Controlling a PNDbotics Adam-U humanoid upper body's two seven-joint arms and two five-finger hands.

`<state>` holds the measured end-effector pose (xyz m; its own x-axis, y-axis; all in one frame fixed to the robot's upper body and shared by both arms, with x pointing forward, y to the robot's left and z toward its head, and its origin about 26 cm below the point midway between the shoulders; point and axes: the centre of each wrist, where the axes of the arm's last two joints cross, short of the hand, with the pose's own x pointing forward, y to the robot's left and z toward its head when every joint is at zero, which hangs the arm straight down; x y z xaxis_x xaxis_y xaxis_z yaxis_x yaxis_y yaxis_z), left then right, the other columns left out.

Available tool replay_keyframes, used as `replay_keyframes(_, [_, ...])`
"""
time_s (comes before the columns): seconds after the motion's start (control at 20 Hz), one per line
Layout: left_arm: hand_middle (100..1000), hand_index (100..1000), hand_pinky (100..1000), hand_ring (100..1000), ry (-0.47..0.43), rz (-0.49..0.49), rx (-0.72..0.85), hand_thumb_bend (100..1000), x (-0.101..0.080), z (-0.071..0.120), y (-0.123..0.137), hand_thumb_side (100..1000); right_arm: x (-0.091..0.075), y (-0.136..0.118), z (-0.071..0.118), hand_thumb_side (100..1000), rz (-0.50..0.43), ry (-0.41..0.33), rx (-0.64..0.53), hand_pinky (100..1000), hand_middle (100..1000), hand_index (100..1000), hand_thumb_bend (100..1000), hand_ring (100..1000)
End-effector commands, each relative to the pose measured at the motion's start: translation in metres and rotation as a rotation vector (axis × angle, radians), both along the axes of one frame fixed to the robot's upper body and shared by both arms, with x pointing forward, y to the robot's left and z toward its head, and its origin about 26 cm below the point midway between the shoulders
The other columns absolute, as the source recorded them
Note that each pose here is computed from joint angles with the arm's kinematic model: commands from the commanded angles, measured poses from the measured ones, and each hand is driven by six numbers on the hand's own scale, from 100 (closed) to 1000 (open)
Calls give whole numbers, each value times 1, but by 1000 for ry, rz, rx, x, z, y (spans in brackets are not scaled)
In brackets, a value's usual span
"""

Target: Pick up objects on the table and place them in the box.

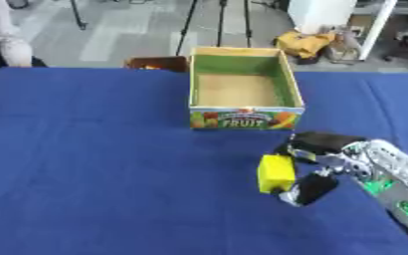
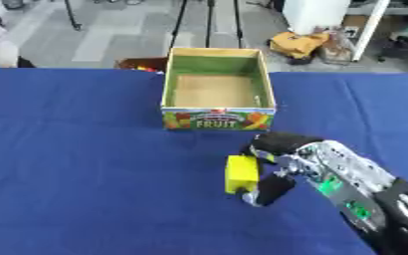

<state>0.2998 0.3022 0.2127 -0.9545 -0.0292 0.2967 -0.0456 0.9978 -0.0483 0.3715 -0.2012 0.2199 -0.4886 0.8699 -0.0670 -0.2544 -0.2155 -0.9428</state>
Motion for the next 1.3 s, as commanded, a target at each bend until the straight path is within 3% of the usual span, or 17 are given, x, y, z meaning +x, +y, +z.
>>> replay_keyframes(0.05, [852,949,578,747,-29,-3,16,100,-3,8,1,986,-4,-7,33,487,-17,-122,21,828,457,597,100,826])
replay_keyframes(0.35, [852,950,578,748,-24,-5,17,100,-3,7,0,986,-9,-5,77,526,-40,-309,61,817,439,583,100,826])
replay_keyframes(0.65, [854,950,579,749,-17,-10,19,100,-3,6,-1,986,2,-3,107,545,-98,-414,109,819,425,577,100,824])
replay_keyframes(0.9, [855,950,579,750,-14,-19,22,100,-3,5,-2,987,31,4,121,554,-195,-466,137,821,417,574,100,825])
replay_keyframes(1.3, [859,951,581,753,-15,-35,29,100,-2,5,-6,988,83,9,121,567,-394,-523,169,829,405,569,100,823])
